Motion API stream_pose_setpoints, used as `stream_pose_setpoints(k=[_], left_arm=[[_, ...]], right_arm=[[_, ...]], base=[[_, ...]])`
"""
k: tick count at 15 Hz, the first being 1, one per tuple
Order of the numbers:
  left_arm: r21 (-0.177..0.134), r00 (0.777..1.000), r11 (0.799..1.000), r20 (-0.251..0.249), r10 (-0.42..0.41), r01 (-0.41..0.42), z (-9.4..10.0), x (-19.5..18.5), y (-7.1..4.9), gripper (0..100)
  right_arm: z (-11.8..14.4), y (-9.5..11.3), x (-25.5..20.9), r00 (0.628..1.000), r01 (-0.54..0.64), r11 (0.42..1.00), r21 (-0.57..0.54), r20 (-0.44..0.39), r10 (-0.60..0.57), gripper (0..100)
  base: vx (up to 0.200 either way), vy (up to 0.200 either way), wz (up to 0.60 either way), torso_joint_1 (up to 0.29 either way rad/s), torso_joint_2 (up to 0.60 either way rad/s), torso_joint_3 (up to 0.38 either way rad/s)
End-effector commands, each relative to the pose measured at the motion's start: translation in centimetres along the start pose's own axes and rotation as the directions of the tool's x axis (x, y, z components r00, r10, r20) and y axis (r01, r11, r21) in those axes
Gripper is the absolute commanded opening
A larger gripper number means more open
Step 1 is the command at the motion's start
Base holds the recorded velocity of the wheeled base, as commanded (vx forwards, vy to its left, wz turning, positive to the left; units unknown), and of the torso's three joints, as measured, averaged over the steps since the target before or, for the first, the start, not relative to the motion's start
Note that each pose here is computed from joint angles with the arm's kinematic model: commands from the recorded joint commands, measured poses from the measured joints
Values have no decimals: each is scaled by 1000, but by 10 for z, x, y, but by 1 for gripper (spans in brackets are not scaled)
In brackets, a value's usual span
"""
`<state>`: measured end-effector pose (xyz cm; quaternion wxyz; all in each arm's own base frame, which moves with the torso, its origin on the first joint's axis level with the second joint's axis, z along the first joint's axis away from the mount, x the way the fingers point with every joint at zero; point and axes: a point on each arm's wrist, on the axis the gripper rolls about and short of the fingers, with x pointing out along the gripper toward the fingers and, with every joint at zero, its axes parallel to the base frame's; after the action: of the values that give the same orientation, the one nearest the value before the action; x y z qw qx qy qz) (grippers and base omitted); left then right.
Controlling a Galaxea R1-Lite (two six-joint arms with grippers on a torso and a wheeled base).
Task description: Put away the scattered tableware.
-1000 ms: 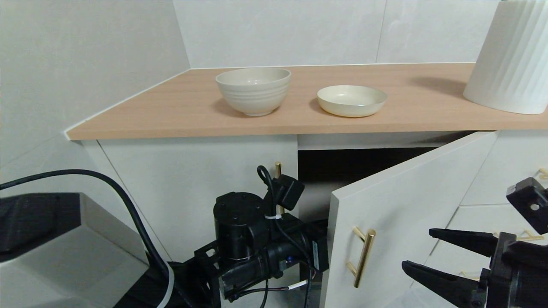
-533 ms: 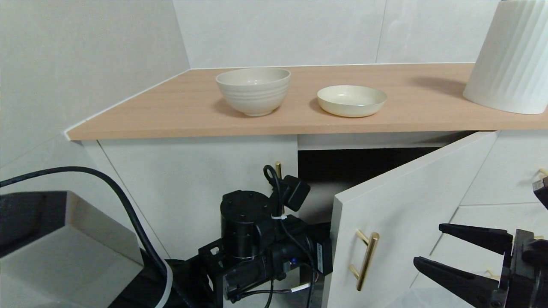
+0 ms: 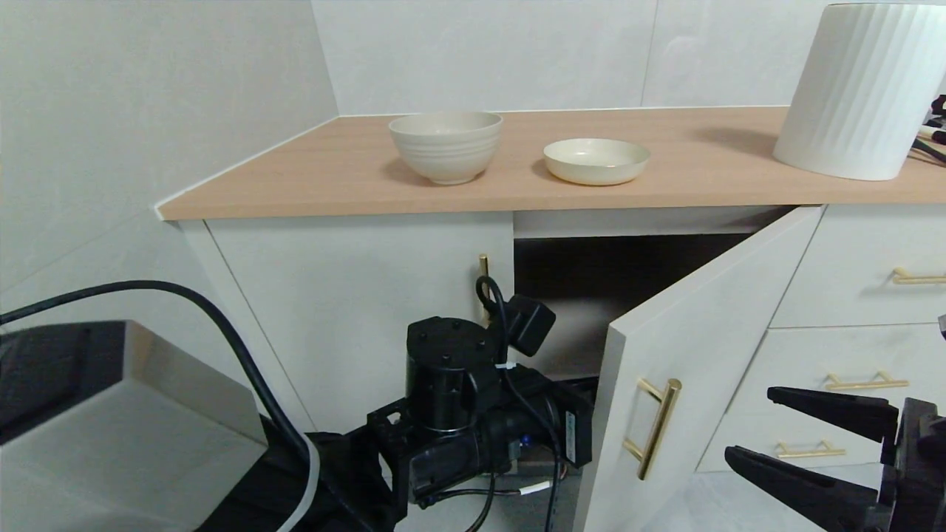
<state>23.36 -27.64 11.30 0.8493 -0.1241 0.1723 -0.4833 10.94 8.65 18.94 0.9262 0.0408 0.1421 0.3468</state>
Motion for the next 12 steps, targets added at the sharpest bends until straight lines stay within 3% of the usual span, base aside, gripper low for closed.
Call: stream_pose_setpoints(k=[1,5,8,12], left_arm=[[-1,1000,1000,-5,0,0,-2,7,1,0],[-5,1000,1000,-23,1,-1,-3,8,-1,0],[-5,1000,1000,-27,-1,1,3,13,-3,0],[-5,999,1000,-32,-6,6,6,22,-4,0]], right_arm=[[1,0,-1,1000,0,1000,0,5,0,100],[2,1,-6,1000,-3,1000,-3,18,4,100],[3,1,-6,1000,-3,1000,-2,23,3,100],[5,1,-9,999,-4,1000,-4,38,4,100]], base=[[0,0,0,0,0,0],[0,0,0,0,0,0],[-200,0,0,6,1,2],[0,0,0,0,0,0]])
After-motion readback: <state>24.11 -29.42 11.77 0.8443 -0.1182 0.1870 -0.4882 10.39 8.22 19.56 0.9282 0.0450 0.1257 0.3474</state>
